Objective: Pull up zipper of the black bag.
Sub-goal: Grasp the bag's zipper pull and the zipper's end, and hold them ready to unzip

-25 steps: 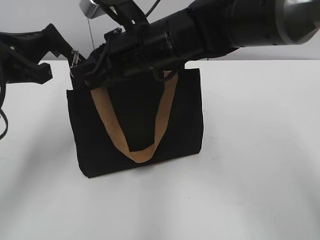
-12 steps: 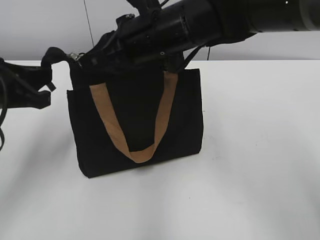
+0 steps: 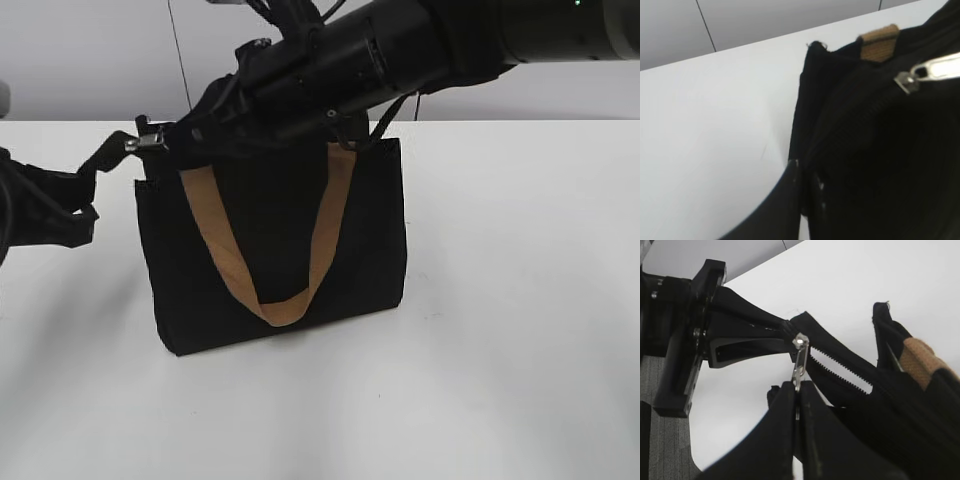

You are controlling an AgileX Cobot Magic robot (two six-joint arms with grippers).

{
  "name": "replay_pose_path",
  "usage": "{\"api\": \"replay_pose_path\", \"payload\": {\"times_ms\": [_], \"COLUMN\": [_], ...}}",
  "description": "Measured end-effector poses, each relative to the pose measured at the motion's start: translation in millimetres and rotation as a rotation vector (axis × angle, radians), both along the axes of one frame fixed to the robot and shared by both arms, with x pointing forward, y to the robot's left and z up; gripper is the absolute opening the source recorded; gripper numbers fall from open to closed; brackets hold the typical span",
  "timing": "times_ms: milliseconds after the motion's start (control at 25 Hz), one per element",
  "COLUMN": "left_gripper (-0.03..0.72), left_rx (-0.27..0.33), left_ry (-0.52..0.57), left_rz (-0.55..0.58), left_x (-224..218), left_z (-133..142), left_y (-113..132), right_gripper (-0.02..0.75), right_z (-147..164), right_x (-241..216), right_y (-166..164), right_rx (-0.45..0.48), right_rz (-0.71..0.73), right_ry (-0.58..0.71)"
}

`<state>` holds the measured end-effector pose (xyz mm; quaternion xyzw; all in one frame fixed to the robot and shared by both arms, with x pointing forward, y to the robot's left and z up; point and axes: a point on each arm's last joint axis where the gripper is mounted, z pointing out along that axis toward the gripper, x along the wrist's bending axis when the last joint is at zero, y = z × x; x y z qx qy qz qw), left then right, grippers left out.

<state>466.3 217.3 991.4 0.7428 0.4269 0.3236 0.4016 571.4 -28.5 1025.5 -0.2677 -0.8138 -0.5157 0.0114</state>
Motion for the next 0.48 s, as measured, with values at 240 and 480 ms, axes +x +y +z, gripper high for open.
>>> {"api": "replay_pose_path", "payload": {"times_ms": [240,480], "left_gripper": [0.004,0.004], "left_rx": [0.026,0.029], "left_ry": [0.064,0.07], "left_rz": [0.049,0.052], "left_x": [1,1], "left_z": [-5,-6], "left_y": [12,12], "right_gripper": [-0.001,-0.001], "right_z": [-4,-6], "right_x": [0,2], "right_y": [-2,-5], "right_rx": [-0.052,-0.087], "right_rz": [0.001,-0.004], "right_ry": [-0.005,-0.016]}}
